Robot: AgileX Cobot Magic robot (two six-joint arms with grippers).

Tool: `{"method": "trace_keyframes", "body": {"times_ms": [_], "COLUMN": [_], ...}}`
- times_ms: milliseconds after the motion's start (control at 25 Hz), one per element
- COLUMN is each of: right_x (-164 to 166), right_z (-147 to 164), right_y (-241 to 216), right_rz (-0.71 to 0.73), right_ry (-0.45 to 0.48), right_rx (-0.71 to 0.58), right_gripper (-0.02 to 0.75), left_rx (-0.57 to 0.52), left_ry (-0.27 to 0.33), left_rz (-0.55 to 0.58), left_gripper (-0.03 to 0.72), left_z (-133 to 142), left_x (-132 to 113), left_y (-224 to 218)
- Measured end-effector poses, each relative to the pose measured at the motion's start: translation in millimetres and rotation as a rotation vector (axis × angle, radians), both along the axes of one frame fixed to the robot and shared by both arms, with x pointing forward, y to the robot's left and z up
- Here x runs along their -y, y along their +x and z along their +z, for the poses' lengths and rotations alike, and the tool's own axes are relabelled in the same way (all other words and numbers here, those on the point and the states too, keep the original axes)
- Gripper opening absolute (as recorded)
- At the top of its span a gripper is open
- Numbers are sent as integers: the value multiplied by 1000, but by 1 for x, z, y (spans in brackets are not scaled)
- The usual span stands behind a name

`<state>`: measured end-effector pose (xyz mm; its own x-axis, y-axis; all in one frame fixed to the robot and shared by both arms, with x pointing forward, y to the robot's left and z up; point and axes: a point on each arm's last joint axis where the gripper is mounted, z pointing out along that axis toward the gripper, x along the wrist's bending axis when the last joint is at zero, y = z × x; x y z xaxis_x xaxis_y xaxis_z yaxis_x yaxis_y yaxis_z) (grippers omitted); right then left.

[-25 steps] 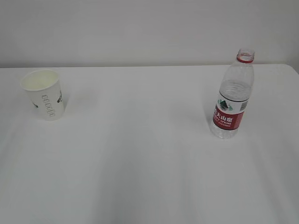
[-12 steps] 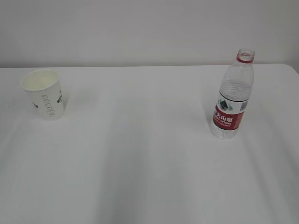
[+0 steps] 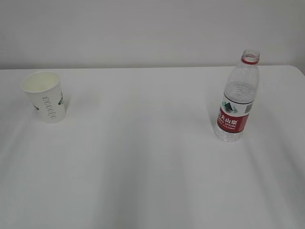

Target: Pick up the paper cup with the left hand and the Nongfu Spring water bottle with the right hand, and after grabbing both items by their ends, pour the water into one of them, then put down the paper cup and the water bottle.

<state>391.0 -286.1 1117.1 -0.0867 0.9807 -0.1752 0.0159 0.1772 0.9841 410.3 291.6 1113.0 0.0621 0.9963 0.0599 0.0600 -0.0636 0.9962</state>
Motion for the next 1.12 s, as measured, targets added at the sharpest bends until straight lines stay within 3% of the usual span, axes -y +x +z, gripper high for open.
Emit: {"method": "trace_keyframes", "body": {"times_ms": [1120], "right_x": [-10], "right_z": [-49], "right_y": [78], "right_rz": [37], "right_ry": [-18], "right_rx": [-97], "right_gripper": [590], "left_rx": [-123], "left_ry": [-5], "left_rz": [-6], "left_gripper": [587], "left_z": [-57], "left_x": [5], "left_y": [74]}}
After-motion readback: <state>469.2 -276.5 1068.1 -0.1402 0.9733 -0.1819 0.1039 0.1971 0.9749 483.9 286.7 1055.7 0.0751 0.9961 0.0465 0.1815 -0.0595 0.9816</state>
